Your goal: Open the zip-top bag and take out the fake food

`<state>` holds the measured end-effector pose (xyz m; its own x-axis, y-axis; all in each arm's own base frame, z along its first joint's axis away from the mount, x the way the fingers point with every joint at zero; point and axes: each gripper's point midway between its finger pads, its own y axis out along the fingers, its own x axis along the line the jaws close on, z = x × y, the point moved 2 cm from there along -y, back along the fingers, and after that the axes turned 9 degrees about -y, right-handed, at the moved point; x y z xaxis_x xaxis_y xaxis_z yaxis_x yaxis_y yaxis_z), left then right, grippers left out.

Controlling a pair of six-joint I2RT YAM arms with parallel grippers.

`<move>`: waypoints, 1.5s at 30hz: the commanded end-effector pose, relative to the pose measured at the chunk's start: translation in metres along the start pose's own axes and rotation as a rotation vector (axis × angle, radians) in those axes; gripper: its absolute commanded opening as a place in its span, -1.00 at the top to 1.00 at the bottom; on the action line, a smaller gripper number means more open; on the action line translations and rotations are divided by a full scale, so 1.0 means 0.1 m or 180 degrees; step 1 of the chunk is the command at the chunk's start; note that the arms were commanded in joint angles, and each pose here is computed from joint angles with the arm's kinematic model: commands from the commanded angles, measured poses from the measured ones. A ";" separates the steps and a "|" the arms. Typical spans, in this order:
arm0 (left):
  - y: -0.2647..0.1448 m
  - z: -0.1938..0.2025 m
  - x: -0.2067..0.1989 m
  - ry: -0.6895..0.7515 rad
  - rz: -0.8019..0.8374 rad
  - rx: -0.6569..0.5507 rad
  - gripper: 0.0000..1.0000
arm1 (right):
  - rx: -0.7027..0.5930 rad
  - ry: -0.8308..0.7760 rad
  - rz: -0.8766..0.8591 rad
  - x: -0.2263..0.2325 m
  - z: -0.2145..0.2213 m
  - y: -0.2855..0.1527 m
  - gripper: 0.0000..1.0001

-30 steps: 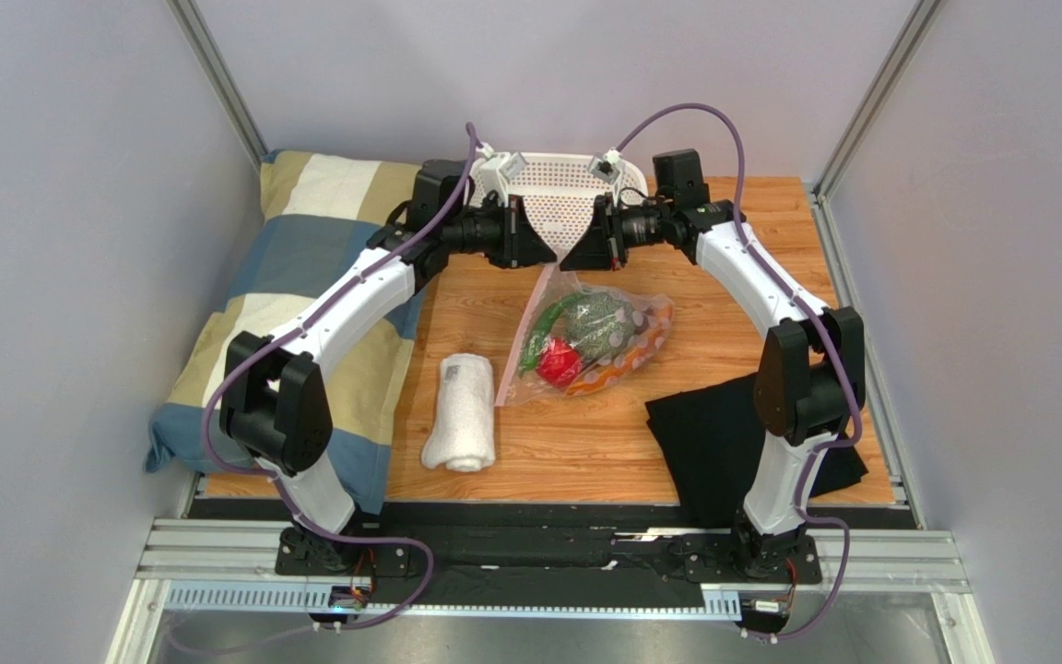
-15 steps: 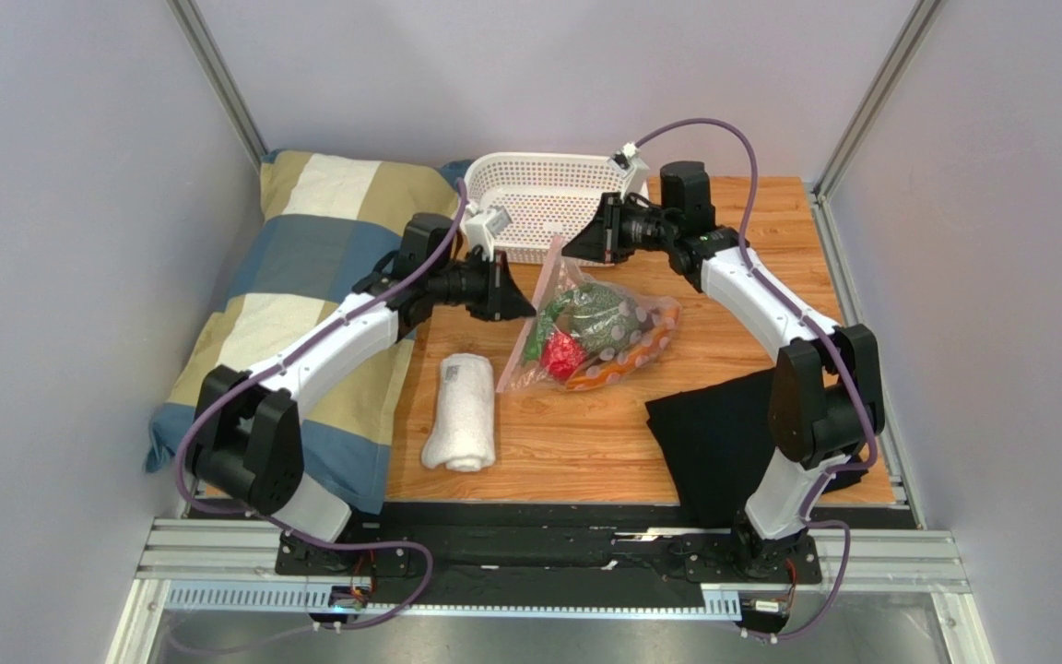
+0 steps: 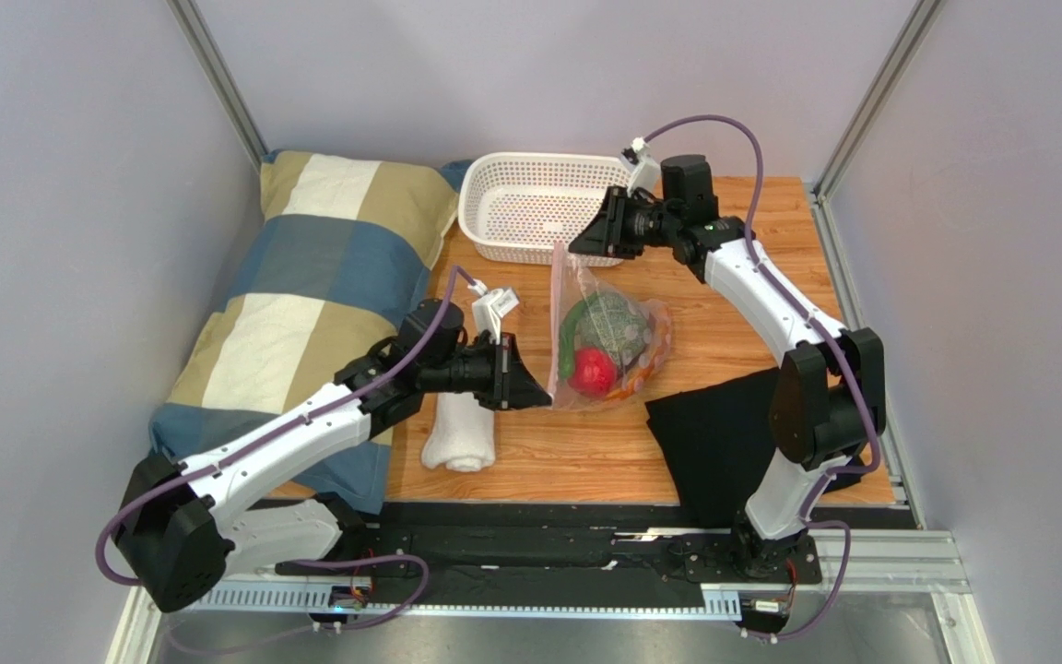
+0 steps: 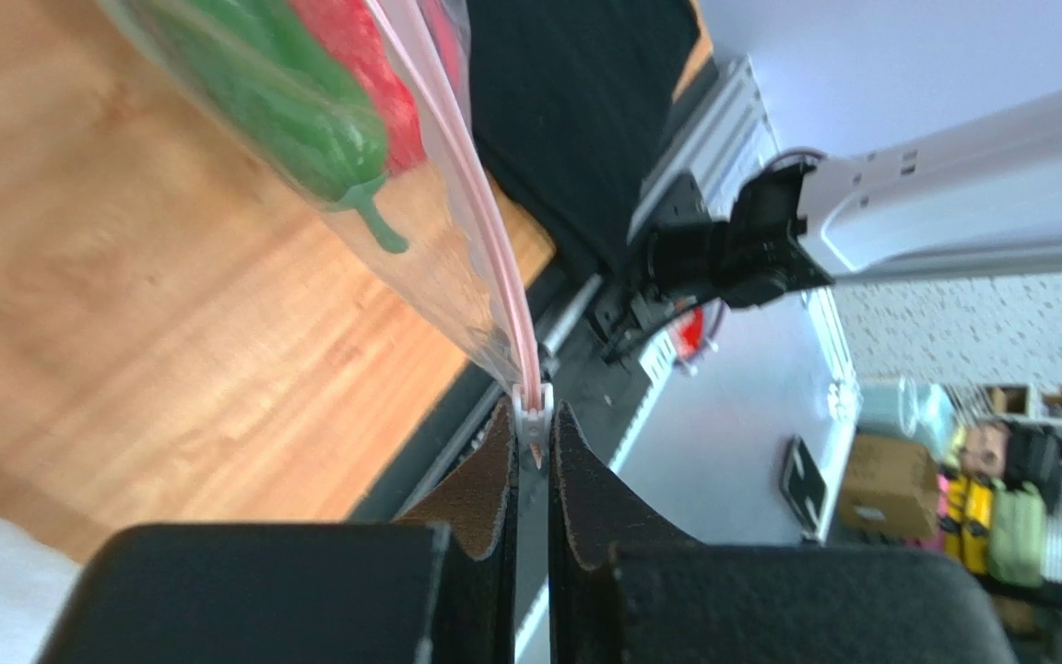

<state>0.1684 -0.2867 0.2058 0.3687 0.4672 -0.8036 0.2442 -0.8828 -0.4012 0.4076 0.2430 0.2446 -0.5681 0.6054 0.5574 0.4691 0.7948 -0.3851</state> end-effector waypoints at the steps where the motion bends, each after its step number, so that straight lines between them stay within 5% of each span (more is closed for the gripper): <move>1: 0.08 -0.09 -0.21 -0.0142 0.0059 0.0038 1.00 | 0.0153 0.0301 0.0974 -0.10 -0.10 -0.34 0.20; 2: 0.09 -0.10 -0.20 -0.0162 -0.0003 0.0072 1.00 | 0.0471 0.0495 0.1224 -0.10 0.10 -0.49 -0.20; 6: 0.16 -0.17 -0.21 -0.0179 -0.0085 0.0069 1.00 | 0.0834 0.0358 0.1730 0.11 0.28 -0.83 -0.44; 11: 0.19 -0.18 -0.23 -0.0187 -0.0069 0.0046 1.00 | 0.0984 0.0303 0.1482 0.43 0.68 -0.69 -0.22; 18: 0.19 -0.17 -0.21 -0.0173 -0.0098 0.0076 1.00 | 0.1201 0.0020 0.1063 0.86 0.87 -0.33 -0.24; 26: 0.16 -0.15 -0.22 -0.0189 -0.0096 0.0047 1.00 | 0.1641 -0.0021 0.0925 0.84 1.26 0.00 -0.20; 30: 0.16 -0.15 -0.23 -0.0188 -0.0081 0.0040 1.00 | 0.1712 0.0041 0.0869 0.80 1.34 0.13 0.14; 32: 0.14 -0.16 -0.23 -0.0190 -0.0089 0.0015 1.00 | 0.1696 0.0064 0.0815 0.82 1.33 0.18 0.47; 34: 0.12 -0.15 -0.24 -0.0200 -0.0099 0.0011 1.00 | 0.1711 0.0075 0.0818 0.81 1.32 0.17 1.00; 35: 0.07 -0.17 -0.24 -0.0193 -0.0135 -0.0060 1.00 | 0.1659 0.0029 0.0862 0.81 1.29 0.14 1.00; 37: -0.02 -0.17 -0.19 -0.0276 -0.0286 -0.0120 0.62 | 0.1600 -0.0021 0.0883 0.82 1.25 0.09 1.00; 38: -0.14 -0.27 -0.18 -0.0299 -0.0338 -0.0300 0.15 | 0.1565 -0.0037 0.0912 0.81 1.24 0.07 1.00; 39: -0.21 -0.31 -0.16 -0.0353 -0.0370 -0.0375 0.00 | 0.1502 -0.0064 0.0887 0.86 1.19 0.02 1.00; 41: -0.37 -0.34 -0.11 -0.0606 -0.0447 -0.0513 -0.21 | 0.1435 -0.0072 0.0863 0.89 1.15 -0.02 1.00; 45: -0.48 -0.51 0.15 -0.1180 -0.0658 -0.0680 -0.22 | 0.1256 -0.0037 0.0783 0.97 1.12 -0.11 1.00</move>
<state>0.1932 -0.2540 0.2413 0.1430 0.5432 -0.8273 0.4268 -0.7880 -0.4437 0.2706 0.2969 0.1848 -0.4523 0.8070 0.3798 0.1959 0.5053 -0.8404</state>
